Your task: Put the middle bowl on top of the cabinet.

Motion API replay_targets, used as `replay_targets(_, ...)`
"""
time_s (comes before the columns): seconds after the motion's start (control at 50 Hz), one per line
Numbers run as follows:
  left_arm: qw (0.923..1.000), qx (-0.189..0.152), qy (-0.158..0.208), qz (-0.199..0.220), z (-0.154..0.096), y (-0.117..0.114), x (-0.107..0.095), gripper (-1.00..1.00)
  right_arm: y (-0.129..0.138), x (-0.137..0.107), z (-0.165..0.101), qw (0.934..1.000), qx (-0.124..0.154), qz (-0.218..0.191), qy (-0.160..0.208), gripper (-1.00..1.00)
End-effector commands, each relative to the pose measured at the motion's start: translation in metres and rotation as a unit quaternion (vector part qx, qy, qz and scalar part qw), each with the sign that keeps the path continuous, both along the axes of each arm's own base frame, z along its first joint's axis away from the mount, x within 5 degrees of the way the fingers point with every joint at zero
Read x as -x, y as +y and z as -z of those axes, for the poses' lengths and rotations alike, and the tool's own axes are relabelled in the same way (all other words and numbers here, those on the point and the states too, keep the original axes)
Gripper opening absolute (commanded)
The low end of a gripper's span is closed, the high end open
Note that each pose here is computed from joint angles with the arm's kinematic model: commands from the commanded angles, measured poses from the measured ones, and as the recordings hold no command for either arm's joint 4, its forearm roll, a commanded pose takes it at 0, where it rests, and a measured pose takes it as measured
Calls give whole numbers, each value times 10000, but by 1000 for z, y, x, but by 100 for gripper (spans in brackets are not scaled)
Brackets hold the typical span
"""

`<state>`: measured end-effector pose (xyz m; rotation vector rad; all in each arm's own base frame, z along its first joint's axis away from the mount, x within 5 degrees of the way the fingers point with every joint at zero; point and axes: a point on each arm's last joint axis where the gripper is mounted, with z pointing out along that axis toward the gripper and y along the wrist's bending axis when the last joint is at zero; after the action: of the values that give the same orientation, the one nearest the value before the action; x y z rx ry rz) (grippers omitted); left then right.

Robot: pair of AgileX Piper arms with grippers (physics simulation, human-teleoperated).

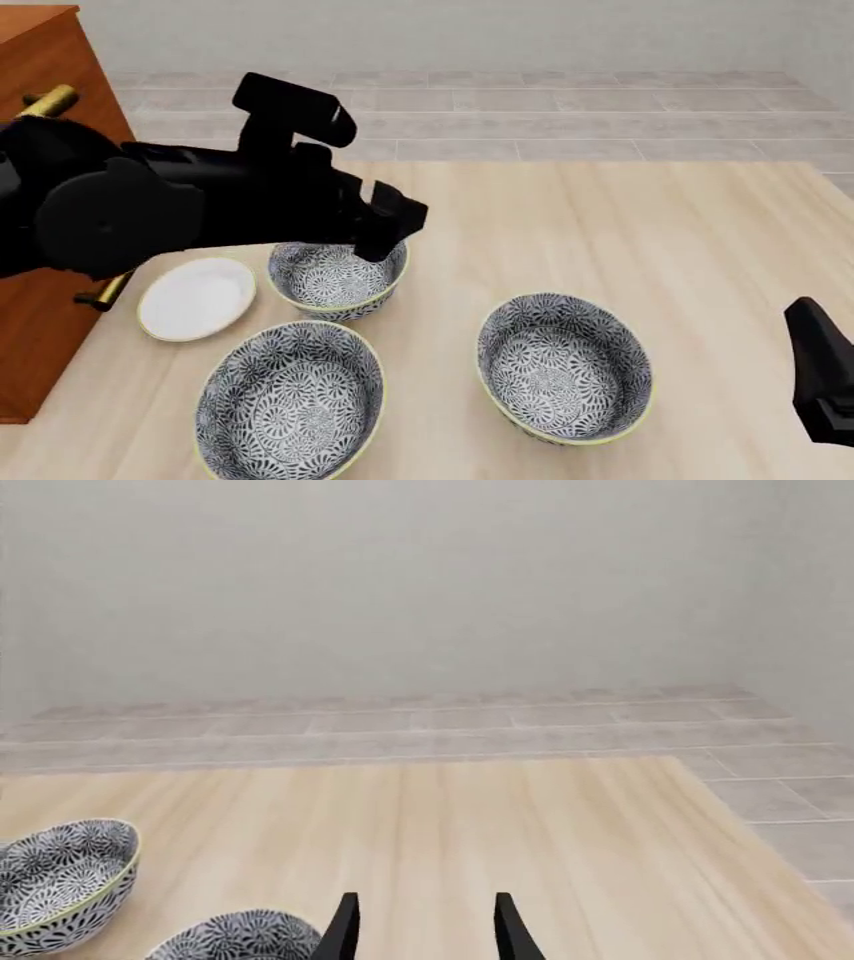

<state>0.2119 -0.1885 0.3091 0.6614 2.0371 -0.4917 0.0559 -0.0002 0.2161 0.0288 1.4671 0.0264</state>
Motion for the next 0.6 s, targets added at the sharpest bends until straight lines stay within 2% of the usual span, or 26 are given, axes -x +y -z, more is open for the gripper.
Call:
replay_targets(0.02, 9999, 22, 63, 79, 5, -14, -6, 100, 0, 0, -1, 10000, -13, -30, -6, 100)
replay_targets(0.3, 9995, 48, 252, 172, 15, -36, -12, 100, 0, 0, 0, 10000, -85, -15, -8, 100)
replay_targets(0.6, 9975, 238, 652, 144, 25, -57, -11, 100, 0, 0, 0, 9999, -158, -5, -34, 100)
